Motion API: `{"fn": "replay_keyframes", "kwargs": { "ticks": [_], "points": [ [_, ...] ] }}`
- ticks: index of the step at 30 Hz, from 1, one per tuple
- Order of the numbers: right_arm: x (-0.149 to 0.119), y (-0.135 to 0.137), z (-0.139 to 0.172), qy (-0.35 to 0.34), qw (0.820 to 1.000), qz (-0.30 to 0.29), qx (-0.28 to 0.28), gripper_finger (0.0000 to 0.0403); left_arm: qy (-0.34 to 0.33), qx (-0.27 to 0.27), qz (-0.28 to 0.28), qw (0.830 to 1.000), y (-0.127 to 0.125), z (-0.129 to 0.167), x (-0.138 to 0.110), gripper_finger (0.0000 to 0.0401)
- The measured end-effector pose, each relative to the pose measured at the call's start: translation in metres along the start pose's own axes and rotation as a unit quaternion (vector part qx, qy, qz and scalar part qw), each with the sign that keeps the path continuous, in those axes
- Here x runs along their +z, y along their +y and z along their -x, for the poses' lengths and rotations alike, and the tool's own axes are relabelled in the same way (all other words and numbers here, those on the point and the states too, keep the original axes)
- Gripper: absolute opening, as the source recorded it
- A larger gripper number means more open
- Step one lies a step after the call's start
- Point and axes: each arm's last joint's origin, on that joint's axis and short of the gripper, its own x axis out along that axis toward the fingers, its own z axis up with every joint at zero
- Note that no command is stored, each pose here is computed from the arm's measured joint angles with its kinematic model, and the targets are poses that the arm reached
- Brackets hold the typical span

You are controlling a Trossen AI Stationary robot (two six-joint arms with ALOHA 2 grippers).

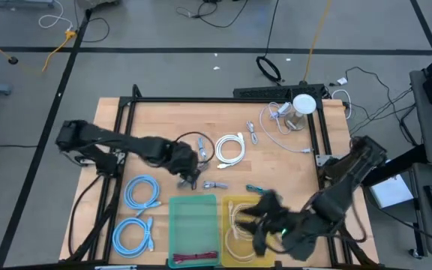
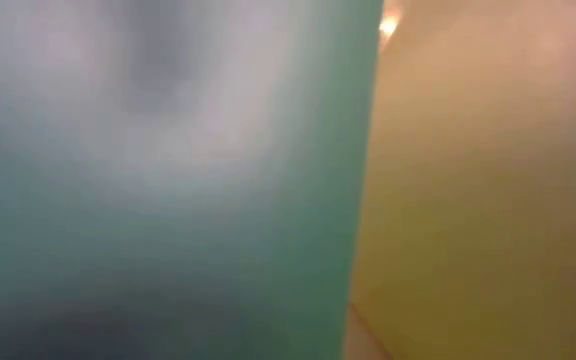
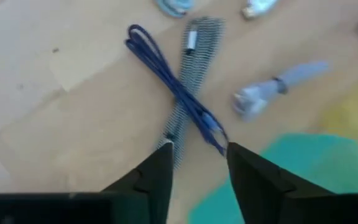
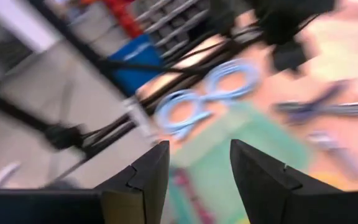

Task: Pick & Place USB Port
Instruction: Put the violet USB cable into the green bin

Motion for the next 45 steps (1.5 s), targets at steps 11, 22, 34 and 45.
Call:
{"fn": "replay_keyframes", "kwargs": {
  "ticks": [11,22,34,45],
  "points": [
    [0.003,-0.029,0.001,-0.024,0.994,-0.005,-0.106,0.0164,0.069,0.031,-0.023,0.997,0.009,-0.062,0.040,0.0213],
    [-0.018,-0.045,-0.032,0.022,0.995,-0.009,-0.095,0.0164,0.071,0.014,-0.014,0.997,0.006,-0.086,0.050,0.0214],
    [-0.012,-0.035,-0.036,-0.007,0.998,0.019,-0.052,0.0164,0.086,0.046,-0.010,0.995,0.008,-0.102,0.048,0.0210],
    [-0.007,-0.031,-0.038,-0.028,0.999,0.028,-0.035,0.0164,0.098,0.030,-0.029,0.994,0.006,-0.103,0.047,0.0022]
  ]
}}
